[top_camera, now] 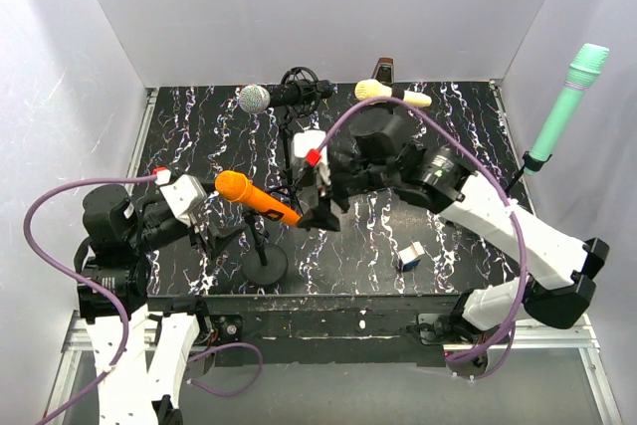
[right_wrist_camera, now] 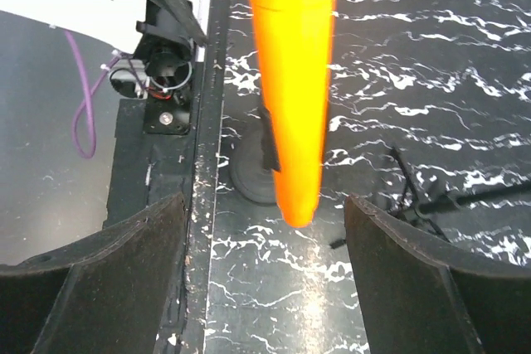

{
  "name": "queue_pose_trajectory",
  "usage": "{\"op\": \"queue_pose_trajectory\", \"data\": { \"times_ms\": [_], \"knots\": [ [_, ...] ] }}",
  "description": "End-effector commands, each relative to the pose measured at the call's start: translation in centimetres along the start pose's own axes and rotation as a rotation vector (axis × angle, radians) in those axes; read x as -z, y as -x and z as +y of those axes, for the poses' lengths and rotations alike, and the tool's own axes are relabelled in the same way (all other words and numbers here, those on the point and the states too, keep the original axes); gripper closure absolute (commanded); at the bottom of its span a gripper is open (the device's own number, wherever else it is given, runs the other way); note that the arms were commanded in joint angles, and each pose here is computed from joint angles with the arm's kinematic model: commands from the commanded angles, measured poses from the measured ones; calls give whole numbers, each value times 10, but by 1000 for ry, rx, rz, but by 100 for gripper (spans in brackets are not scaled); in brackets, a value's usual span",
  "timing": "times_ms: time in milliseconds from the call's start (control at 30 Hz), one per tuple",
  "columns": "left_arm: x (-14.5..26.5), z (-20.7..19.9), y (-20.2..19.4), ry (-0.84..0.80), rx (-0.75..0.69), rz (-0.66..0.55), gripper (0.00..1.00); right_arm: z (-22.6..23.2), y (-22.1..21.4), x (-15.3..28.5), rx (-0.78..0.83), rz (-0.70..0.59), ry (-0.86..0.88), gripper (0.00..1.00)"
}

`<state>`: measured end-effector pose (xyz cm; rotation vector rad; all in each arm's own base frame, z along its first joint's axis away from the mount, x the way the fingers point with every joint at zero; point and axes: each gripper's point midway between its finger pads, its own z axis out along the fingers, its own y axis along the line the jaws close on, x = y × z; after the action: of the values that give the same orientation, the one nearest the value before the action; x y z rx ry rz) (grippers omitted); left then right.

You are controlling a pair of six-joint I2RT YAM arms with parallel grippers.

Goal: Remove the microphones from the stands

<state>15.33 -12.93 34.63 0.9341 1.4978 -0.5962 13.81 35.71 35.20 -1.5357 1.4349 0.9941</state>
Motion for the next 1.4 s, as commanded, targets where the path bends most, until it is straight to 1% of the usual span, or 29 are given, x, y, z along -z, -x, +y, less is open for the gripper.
{"op": "queue_pose_trajectory", "data": {
  "times_ms": [0,200,367,533,700,733,867,933,1000,1067,1133,1167,1267,1333,1367],
  "knots": [
    [7,-7,-19,11,-5,62,3,3,26,-18,74,-59,1,16],
    [8,-13,-34,1,-7,93,4,8,48,-33,51,-122,69,16],
    [6,-18,-34,-30,3,67,6,9,70,-41,55,-167,102,18],
    [1,-15,-35,-27,33,41,9,13,78,-59,55,-167,144,21],
    [-4,-17,-36,-64,47,13,11,13,72,-74,52,-144,153,24],
    [-5,-17,-38,-72,46,11,13,13,71,-75,52,-143,153,26],
    [-10,-13,-47,-74,38,-3,18,13,68,-77,59,-136,155,37],
    [-12,-11,-49,-77,30,-16,21,12,66,-78,61,-132,152,44],
    [-15,-14,-49,-106,18,-43,28,11,66,-79,61,-130,152,54],
    [-17,-20,-46,-163,-9,-83,36,12,63,-79,58,-124,150,62],
    [-19,-25,-44,-212,-21,-115,42,11,61,-77,58,-121,140,66],
    [-20,-24,-43,-213,-13,-121,42,10,60,-77,62,-117,136,68],
    [-22,-21,-40,-213,-12,-134,41,10,56,-75,74,-108,124,80],
    [-24,-17,-37,-219,4,-149,41,8,52,-75,77,-99,118,84],
    [-25,-15,-34,-217,6,-157,44,8,51,-75,75,-95,115,85]
  ]
}}
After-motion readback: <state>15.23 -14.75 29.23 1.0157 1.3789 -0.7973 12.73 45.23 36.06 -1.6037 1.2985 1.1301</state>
